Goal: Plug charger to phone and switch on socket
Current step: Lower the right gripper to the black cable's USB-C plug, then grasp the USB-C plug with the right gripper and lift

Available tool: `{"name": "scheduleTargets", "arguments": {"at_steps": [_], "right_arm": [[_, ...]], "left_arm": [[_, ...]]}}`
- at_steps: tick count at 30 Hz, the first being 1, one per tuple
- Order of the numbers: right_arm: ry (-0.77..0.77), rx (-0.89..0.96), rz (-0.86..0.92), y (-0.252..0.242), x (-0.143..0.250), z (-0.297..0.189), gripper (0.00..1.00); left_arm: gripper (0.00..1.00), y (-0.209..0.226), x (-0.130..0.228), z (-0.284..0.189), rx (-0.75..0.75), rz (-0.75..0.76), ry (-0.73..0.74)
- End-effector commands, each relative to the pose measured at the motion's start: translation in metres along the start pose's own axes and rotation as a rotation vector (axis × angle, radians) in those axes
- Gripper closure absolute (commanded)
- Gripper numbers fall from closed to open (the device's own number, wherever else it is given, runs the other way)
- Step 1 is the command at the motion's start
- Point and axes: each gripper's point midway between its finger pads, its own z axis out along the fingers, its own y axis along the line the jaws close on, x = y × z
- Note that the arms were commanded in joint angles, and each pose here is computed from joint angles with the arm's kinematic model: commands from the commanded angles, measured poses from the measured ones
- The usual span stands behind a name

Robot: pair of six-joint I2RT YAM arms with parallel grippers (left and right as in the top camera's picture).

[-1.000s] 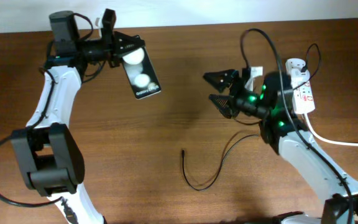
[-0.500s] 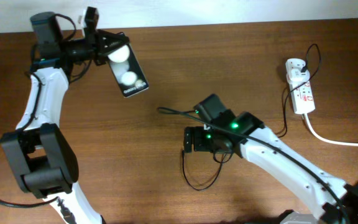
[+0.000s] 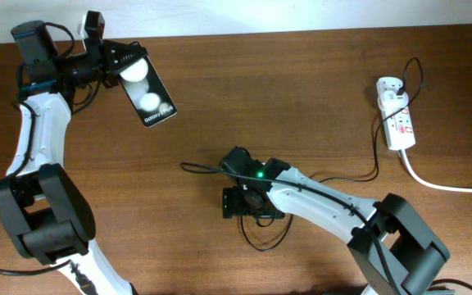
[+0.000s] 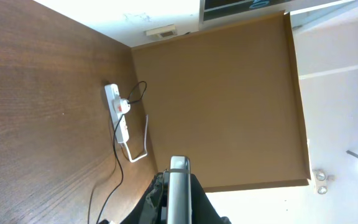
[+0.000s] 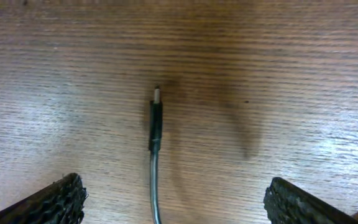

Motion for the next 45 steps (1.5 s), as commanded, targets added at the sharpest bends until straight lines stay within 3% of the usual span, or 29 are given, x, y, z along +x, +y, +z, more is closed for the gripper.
{"name": "scheduleTargets", "arguments": {"at_steps": [1, 6, 13, 15, 20, 28, 29, 32, 36, 37, 39, 42, 43, 45], "right_arm": [[-0.025, 0.013, -0.007, 0.007, -0.003, 0.01, 0.1], [-0.043, 0.023, -0.005, 0.007, -0.008, 0.019, 0.24], [-0.054, 0.045, 0.044, 0.003, -0.011, 0.024, 0.78], [-0.054, 0.046, 0.044, 0.003, -0.011, 0.024, 0.85], [-0.069, 0.059, 0.056, 0.001, -0.014, 0.025, 0.87], [-0.114, 0.041, 0.08, 0.006, -0.024, 0.025, 0.78], [-0.114, 0.041, 0.08, 0.006, -0.024, 0.025, 0.78], [-0.107, 0.04, 0.08, 0.006, -0.022, 0.025, 0.95], [-0.08, 0.034, 0.08, 0.006, -0.017, 0.026, 0.96], [-0.079, 0.035, 0.08, 0.006, -0.017, 0.026, 0.94], [-0.068, 0.048, 0.081, 0.003, -0.014, 0.026, 0.79], [-0.069, 0.05, 0.081, 0.003, -0.014, 0.026, 0.72], [-0.069, 0.05, 0.081, 0.003, -0.014, 0.026, 0.73], [-0.069, 0.05, 0.081, 0.003, -0.014, 0.026, 0.85]], "left_arm": [[1.0, -0.021, 0.005, -0.002, 0.031, 0.056, 0.029], [1.0, -0.022, 0.006, -0.002, 0.037, 0.056, 0.036], [1.0, -0.022, 0.006, -0.002, 0.036, 0.056, 0.035], [1.0, -0.022, 0.006, -0.002, 0.036, 0.056, 0.035], [1.0, -0.022, 0.005, -0.004, 0.035, 0.056, 0.031], [1.0, -0.021, 0.001, -0.016, 0.03, 0.056, 0.007], [1.0, -0.021, 0.001, -0.016, 0.03, 0.056, 0.007], [1.0, -0.021, 0.001, -0.016, 0.03, 0.056, 0.008], [1.0, -0.021, 0.001, -0.016, 0.03, 0.056, 0.007], [1.0, -0.021, 0.001, -0.016, 0.03, 0.055, 0.007], [1.0, -0.021, 0.001, -0.016, 0.03, 0.055, 0.007], [1.0, -0.021, 0.001, -0.016, 0.03, 0.055, 0.007], [1.0, -0.021, 0.001, -0.016, 0.03, 0.055, 0.007], [1.0, -0.021, 0.001, -0.016, 0.03, 0.056, 0.007]]}}
